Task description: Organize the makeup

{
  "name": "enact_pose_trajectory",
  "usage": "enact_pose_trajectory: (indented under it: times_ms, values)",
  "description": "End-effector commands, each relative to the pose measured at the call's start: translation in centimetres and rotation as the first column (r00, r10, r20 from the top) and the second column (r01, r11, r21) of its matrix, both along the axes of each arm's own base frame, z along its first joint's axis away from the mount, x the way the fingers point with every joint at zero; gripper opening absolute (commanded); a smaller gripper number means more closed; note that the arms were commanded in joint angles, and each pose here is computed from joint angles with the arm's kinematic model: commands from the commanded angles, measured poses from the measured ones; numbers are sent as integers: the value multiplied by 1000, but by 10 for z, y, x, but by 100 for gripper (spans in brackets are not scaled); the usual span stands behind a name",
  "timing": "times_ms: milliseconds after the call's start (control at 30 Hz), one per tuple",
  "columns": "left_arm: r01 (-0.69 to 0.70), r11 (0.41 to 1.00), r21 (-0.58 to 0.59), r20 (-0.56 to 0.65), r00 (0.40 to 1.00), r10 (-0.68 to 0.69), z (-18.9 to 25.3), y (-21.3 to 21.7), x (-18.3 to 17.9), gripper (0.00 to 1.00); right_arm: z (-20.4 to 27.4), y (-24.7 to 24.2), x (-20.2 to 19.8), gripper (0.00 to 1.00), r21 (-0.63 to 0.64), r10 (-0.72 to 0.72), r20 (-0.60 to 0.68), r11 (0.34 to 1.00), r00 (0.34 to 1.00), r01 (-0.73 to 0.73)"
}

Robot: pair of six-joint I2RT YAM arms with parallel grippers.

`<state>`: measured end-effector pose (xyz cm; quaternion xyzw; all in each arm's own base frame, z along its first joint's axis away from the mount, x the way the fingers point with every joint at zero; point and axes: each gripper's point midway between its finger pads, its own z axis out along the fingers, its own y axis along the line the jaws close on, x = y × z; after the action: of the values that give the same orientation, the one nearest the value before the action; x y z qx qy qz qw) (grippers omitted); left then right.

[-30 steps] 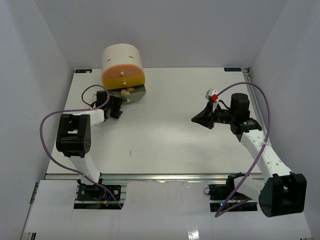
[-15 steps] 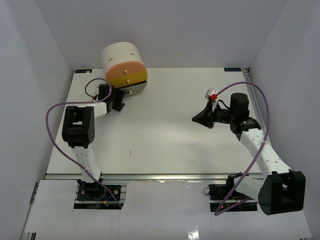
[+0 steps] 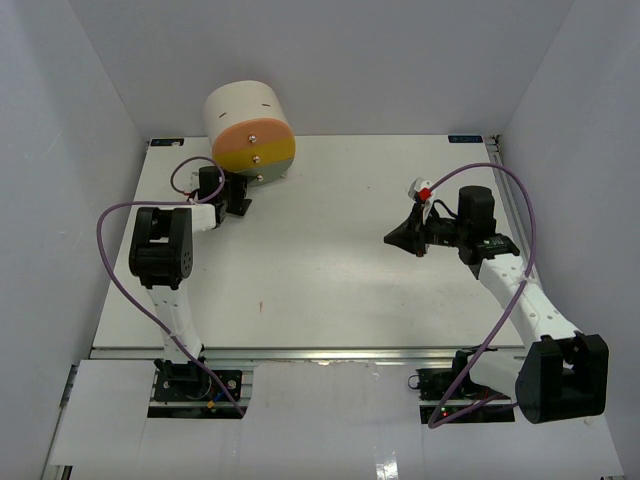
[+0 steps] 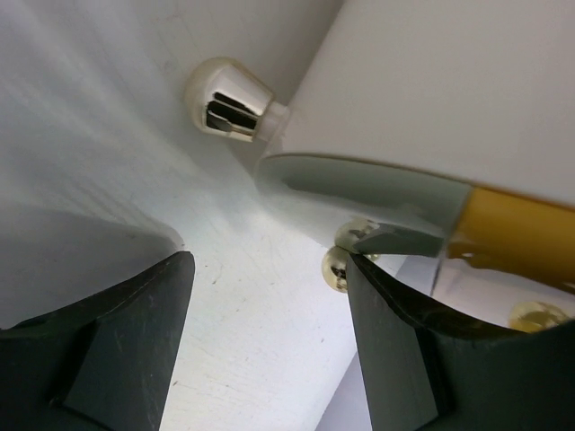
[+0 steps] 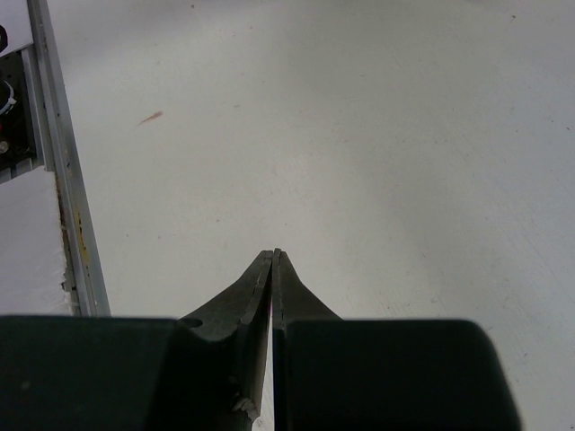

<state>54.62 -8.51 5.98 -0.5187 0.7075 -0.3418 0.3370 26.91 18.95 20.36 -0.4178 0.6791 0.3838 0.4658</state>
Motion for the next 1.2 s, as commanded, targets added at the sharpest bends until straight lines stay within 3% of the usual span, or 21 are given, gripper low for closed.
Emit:
enact_pose_trajectory:
  times_ms: [0, 167, 200, 433, 567, 667, 700, 733, 800, 933, 1033, 1167]
  values:
    - [-35, 999, -40, 100, 994, 39, 28, 15, 11, 79, 4, -1, 3, 8, -6, 0, 19, 1000, 1000, 0]
    - [0, 999, -41, 109, 994, 5, 38, 19, 11, 80, 3, -3, 5, 8, -6, -7, 17, 1000, 1000, 8]
    - [-26, 999, -40, 117, 993, 31, 42, 36, 16, 80, 3, -3, 5, 8, -5, -7, 17, 1000, 1000, 7]
    - [131, 991, 20, 219, 967, -132, 71, 19, -5, 80, -3, -10, 10, 8, -26, -28, 23, 999, 999, 29]
    - [278, 956, 89, 321, 901, -292, 100, -1, -37, 80, -5, -16, 14, 9, -51, -51, 42, 997, 998, 53]
    - [389, 902, 190, 404, 806, -433, 130, -17, -71, 81, -5, -28, 21, 11, -86, -101, 69, 991, 992, 107]
    - [398, 890, 223, 421, 784, -456, 143, -19, -80, 86, -4, -34, 24, 13, -103, -129, 90, 985, 988, 138]
    - [426, 852, 303, 430, 737, -522, 156, -22, -96, 98, -2, -43, 29, 18, -123, -168, 120, 975, 978, 183]
    - [435, 787, 437, 420, 675, -606, 182, -24, -125, 98, 1, -58, 33, 27, -143, -233, 166, 956, 958, 257]
    - [375, 623, 687, 393, 529, -752, 227, -26, -188, 98, 15, -68, 29, 90, -118, -300, 204, 938, 932, 327]
    - [299, 526, 796, 381, 429, -819, 247, -30, -235, 98, 27, -71, 27, 90, -87, -355, 195, 922, 914, 377]
    - [180, 462, 868, 388, 334, -859, 255, -34, -288, 98, 42, -78, 21, 90, -70, -420, 187, 896, 888, 439]
